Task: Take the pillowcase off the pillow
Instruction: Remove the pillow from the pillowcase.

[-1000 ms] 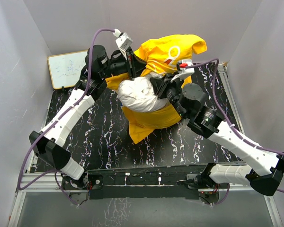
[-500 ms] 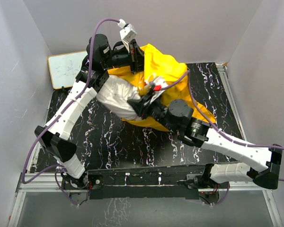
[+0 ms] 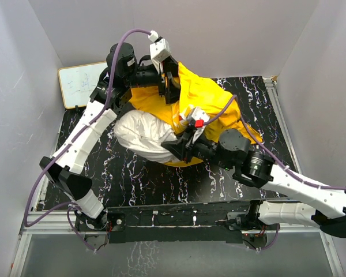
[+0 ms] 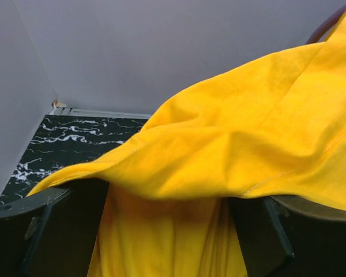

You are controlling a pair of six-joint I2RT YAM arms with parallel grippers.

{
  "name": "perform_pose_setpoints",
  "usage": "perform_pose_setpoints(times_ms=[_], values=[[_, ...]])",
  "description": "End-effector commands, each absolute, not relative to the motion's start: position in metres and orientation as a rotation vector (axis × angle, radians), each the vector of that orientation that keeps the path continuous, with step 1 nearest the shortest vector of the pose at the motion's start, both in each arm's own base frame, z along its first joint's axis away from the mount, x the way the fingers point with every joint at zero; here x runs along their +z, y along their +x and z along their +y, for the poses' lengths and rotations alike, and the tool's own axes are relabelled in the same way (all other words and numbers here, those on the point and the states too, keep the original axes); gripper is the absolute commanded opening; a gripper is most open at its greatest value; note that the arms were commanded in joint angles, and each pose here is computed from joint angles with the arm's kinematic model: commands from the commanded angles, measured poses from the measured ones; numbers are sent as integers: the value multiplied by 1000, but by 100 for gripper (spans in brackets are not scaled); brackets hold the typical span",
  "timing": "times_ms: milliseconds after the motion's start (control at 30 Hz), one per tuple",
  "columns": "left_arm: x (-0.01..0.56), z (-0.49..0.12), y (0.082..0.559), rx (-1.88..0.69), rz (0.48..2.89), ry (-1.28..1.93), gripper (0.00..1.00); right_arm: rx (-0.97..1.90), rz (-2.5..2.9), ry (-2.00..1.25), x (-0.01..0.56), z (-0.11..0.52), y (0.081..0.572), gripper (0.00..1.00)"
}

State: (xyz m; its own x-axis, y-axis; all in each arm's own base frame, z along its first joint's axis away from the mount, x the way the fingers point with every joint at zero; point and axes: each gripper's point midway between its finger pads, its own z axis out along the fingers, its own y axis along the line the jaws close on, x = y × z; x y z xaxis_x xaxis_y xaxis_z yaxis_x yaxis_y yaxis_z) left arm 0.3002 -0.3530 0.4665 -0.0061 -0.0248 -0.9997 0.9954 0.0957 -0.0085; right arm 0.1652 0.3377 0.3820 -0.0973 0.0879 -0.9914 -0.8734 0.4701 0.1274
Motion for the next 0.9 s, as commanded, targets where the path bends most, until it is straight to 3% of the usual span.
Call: perform_pose_setpoints(times_ms=[0,467,700,867], values=[[481,-333,234,-1161,1101,1322,86,1018,1478,-864,371,320,146,8],[469,-279,177,-985,1104,1404,86,975,1414,-903,420,288,196,8],[543,-285,193,-890,869,1225,85,1135,1406,-981,419,308,185,8],[527,-316,235,-980,999,1232,84,1256,1356,-987,426,313,170,8]])
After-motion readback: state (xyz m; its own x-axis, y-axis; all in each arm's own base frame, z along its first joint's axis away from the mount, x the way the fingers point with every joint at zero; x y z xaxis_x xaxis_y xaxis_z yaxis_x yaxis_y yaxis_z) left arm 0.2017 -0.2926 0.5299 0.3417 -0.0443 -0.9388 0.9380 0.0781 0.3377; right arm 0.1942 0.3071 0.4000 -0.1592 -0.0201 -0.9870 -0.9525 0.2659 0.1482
